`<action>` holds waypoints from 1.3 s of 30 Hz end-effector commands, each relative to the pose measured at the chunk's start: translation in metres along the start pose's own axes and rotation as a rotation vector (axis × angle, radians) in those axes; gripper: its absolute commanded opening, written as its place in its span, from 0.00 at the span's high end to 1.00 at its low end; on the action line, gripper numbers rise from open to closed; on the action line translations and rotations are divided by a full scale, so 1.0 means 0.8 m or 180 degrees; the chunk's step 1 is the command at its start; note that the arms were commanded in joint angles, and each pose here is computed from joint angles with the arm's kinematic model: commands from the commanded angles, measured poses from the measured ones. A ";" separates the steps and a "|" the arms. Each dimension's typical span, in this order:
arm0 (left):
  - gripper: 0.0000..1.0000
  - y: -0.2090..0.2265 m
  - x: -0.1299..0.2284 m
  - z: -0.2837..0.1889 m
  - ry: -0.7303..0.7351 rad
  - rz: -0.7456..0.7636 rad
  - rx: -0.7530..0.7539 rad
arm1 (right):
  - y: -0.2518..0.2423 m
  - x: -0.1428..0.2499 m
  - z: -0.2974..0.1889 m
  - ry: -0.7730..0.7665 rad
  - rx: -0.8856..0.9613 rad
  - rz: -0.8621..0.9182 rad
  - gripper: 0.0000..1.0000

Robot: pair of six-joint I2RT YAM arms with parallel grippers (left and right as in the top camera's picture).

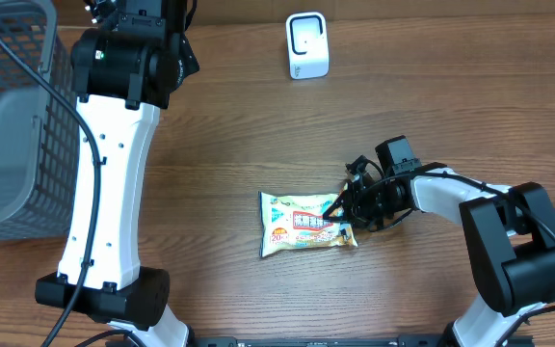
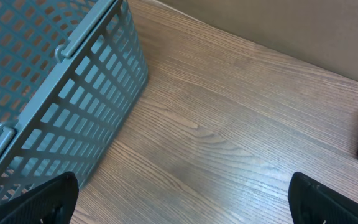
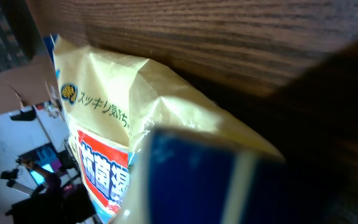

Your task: Scan the item barcode

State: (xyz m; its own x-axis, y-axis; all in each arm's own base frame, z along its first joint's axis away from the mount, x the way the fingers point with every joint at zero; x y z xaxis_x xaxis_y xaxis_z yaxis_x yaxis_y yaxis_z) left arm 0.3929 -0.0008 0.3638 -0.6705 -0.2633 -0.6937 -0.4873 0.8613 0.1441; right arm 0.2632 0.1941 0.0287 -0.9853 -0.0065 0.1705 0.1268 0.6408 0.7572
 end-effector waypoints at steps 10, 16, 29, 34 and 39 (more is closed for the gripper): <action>0.00 -0.004 -0.002 0.001 -0.0023 -0.0041 -0.0012 | 0.052 -0.025 -0.049 -0.0289 0.0173 -0.0327 0.94; 0.00 -0.004 -0.002 0.001 -0.0023 -0.0041 -0.0012 | 0.079 -0.059 -0.173 -0.1486 0.2006 -0.0481 0.96; 0.00 -0.004 -0.002 0.001 -0.0023 -0.0040 -0.0012 | 0.174 -0.043 -0.224 -0.3186 0.4286 -0.1520 0.96; 0.00 -0.004 -0.002 0.001 -0.0024 -0.0040 -0.0012 | 0.197 -0.024 -0.165 -0.2845 0.4487 -0.2272 0.96; 0.00 -0.004 -0.002 0.001 -0.0023 -0.0040 -0.0012 | 0.158 -0.034 -0.109 -0.2391 0.4867 -0.2478 0.96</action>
State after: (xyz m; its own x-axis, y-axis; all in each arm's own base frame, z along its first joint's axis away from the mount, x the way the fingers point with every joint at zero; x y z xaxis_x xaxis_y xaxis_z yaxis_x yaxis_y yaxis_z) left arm 0.3929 -0.0008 0.3638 -0.6705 -0.2633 -0.6937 -0.4873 0.8613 0.1441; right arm 0.3096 0.2137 0.2009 -0.6439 -0.5086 -0.5715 -0.1108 0.8011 -0.5881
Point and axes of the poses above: each gripper's point midway between its finger pads, its own z axis out along the fingers, its own y axis along the line the jaws close on, x = y × z, the point moved 3 cm from there along -z, back along the fingers, and after that the axes turned 4 degrees about z, right-handed, at the moved point
